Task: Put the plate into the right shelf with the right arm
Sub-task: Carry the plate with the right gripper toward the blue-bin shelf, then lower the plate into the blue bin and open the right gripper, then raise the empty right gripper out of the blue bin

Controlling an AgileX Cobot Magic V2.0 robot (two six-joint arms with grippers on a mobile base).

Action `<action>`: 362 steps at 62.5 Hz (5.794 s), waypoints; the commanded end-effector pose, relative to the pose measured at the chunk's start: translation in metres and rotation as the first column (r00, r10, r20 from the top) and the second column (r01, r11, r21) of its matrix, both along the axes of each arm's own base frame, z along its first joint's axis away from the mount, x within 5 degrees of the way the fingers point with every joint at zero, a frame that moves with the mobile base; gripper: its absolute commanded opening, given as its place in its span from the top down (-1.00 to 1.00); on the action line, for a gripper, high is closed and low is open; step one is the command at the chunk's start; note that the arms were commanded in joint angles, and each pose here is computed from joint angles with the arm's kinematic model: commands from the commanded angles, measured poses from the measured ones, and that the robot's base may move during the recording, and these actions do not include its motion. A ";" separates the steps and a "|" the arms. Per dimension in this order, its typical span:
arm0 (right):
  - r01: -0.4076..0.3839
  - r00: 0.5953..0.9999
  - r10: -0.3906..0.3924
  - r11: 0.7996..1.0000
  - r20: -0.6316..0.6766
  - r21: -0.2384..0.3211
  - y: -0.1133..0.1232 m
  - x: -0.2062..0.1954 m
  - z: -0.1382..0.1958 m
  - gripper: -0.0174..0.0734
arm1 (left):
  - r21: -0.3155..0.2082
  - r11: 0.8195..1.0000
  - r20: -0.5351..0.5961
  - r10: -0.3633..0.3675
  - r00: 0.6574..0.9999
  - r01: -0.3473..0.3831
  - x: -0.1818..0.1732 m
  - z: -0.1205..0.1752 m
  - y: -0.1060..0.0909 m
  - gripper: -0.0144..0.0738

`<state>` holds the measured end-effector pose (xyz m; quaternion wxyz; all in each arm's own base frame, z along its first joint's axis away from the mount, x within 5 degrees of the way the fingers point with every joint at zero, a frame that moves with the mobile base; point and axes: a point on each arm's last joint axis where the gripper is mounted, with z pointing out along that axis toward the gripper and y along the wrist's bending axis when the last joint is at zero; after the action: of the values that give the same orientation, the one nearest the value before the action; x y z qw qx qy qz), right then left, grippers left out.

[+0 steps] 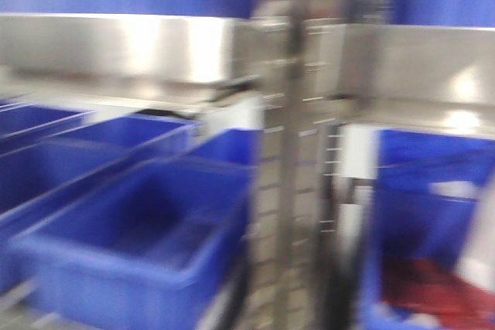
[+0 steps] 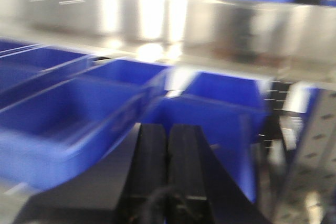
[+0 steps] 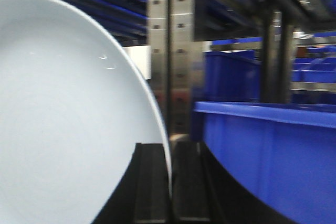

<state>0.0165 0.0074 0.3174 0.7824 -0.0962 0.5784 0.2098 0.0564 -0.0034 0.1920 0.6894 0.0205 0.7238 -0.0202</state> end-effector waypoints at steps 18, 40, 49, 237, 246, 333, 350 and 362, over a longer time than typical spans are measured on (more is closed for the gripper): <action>0.003 0.994 -0.007 0.999 0.105 0.041 -0.002 -0.005 0.015 0.47 | -0.014 1.000 0.084 0.005 0.996 -0.004 0.000 0.005 0.000 0.78; 0.003 0.994 -0.007 0.999 0.105 0.041 -0.002 -0.005 0.015 0.47 | -0.014 1.000 0.084 0.005 0.996 -0.004 0.000 0.005 0.000 0.78; 0.003 0.994 -0.007 0.999 0.105 0.041 -0.002 -0.005 0.015 0.47 | -0.014 1.000 0.084 0.005 0.996 -0.004 0.000 0.005 0.000 0.78; 0.228 0.894 -0.291 0.950 -0.341 -0.213 0.005 0.063 0.176 0.49 | -0.014 1.000 0.084 0.005 0.996 -0.004 0.000 0.005 0.000 0.78; 0.225 0.890 -0.291 0.950 -0.351 -0.217 0.005 0.063 0.175 0.49 | -0.014 1.000 0.084 0.005 0.996 -0.004 0.000 0.005 0.000 0.78; 0.308 0.951 -0.305 0.950 -0.053 0.061 -0.003 0.041 -0.074 0.49 | -0.014 1.000 0.084 0.005 0.996 -0.004 0.000 0.005 0.000 0.78; 0.377 0.924 -0.374 0.926 -0.080 0.018 -0.006 0.041 -0.093 0.49 | -0.014 1.000 0.084 0.005 0.996 -0.004 0.000 0.005 0.000 0.78; 0.419 0.906 -0.418 0.908 -0.067 -0.006 -0.009 0.041 -0.093 0.49 | -0.014 1.000 0.084 0.005 0.996 -0.004 0.000 0.005 0.000 0.78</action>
<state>0.0589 0.0001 0.2146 0.7611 0.0429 0.6448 0.0565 0.0564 -0.0034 0.1920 0.6894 0.0205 0.7238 -0.0202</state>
